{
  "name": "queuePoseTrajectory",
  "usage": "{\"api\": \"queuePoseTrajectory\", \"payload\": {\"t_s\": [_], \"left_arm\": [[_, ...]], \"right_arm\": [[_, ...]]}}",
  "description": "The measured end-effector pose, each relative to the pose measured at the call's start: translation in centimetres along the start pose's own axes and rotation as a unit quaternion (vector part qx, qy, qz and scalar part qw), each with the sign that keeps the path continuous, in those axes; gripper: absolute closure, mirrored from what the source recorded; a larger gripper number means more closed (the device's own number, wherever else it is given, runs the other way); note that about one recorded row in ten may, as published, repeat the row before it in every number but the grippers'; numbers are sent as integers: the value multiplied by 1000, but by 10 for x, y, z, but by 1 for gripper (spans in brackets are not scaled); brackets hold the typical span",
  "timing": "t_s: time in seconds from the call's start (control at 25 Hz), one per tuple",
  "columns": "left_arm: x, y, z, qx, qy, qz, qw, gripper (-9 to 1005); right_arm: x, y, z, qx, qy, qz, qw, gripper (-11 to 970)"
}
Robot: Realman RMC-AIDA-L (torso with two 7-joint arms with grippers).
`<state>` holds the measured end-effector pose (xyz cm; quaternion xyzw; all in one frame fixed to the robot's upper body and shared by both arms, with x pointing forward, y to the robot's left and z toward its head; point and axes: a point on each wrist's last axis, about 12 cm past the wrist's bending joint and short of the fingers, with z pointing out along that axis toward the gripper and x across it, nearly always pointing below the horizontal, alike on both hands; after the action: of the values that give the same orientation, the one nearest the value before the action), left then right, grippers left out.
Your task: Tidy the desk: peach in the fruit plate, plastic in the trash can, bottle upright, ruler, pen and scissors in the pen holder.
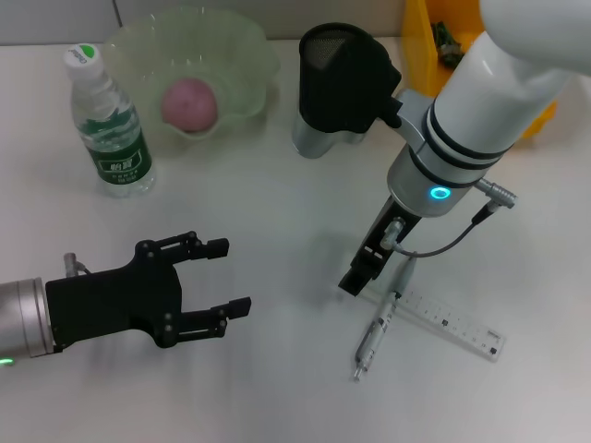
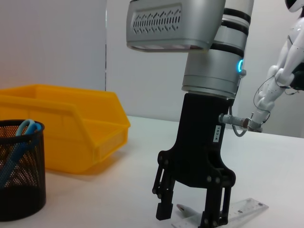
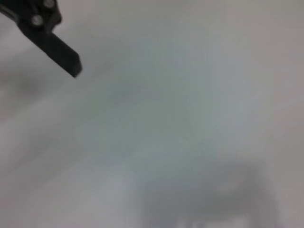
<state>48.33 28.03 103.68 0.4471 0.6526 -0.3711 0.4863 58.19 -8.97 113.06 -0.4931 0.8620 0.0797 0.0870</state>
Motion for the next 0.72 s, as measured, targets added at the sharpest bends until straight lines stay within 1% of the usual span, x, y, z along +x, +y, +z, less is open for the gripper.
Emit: {"api": "queuePoseTrajectory", "payload": {"t_s": [0.52, 0.6, 0.72], "left_arm": [[-3, 5, 0, -3, 4, -2, 1000, 220], [-3, 5, 0, -3, 4, -1, 1000, 220], [-4, 5, 0, -4, 5, -1, 1000, 220]], "right_arm": [[1, 2, 3, 9, 4, -10, 1000, 245], [2, 2, 3, 9, 4, -10, 1000, 428], [2, 2, 3, 9, 5, -11, 1000, 454]]}}
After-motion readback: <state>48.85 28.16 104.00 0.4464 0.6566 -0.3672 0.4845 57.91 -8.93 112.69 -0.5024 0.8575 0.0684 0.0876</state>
